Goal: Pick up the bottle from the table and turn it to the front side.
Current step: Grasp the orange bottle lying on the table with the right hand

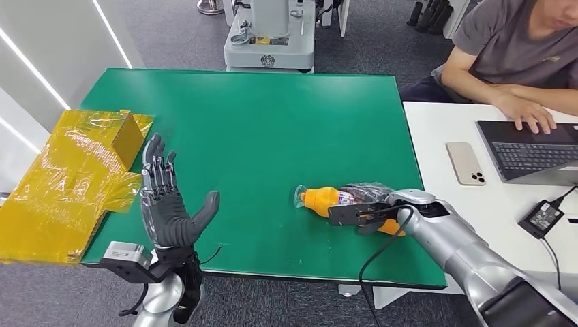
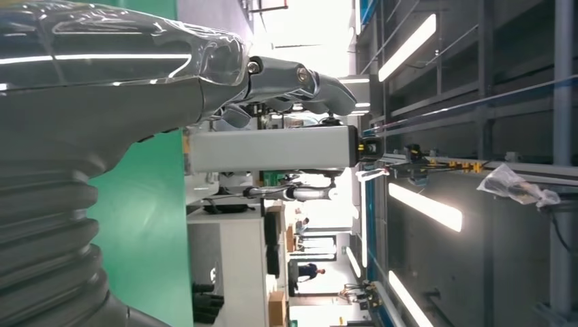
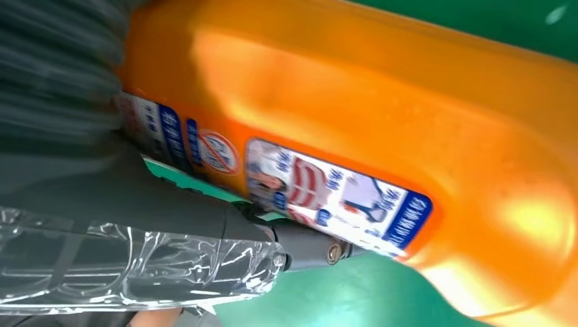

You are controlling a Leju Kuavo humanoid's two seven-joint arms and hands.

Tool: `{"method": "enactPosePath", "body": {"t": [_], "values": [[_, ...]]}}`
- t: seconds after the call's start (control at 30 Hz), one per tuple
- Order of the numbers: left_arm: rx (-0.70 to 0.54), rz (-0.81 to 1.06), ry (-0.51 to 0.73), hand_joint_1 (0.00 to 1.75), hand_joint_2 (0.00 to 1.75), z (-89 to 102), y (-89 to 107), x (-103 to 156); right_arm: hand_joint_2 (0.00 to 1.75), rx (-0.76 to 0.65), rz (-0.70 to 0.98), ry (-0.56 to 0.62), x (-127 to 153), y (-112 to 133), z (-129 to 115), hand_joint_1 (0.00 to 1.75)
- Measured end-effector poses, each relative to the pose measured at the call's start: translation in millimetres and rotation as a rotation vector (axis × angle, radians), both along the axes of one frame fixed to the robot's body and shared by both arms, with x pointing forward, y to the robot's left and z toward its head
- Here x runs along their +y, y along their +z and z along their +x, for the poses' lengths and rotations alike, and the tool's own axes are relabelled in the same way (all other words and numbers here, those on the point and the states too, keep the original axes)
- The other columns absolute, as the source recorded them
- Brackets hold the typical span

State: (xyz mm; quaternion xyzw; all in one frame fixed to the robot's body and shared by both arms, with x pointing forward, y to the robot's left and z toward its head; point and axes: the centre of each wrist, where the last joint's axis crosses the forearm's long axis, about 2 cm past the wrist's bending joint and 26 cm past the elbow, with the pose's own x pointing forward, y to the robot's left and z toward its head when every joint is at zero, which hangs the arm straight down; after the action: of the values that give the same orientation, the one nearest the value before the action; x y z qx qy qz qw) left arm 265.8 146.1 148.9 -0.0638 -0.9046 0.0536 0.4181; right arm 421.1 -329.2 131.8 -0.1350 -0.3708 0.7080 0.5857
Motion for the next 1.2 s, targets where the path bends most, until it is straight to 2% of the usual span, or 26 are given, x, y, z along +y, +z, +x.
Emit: {"method": "enactPosePath", "body": {"t": [0.53, 1.2], "values": [[0.008, 0.006, 0.031, 0.0, 1.75, -2.6, -6.6, 5, 1.75, -0.114, -0.029, 0.028, 7, 44, 26, 0.0], [0.013, 0.008, 0.034, 0.0, 1.75, -3.9, -7.9, 5, 1.75, -0.119, -0.05, 0.043, 11, 43, 25, 0.0]]}}
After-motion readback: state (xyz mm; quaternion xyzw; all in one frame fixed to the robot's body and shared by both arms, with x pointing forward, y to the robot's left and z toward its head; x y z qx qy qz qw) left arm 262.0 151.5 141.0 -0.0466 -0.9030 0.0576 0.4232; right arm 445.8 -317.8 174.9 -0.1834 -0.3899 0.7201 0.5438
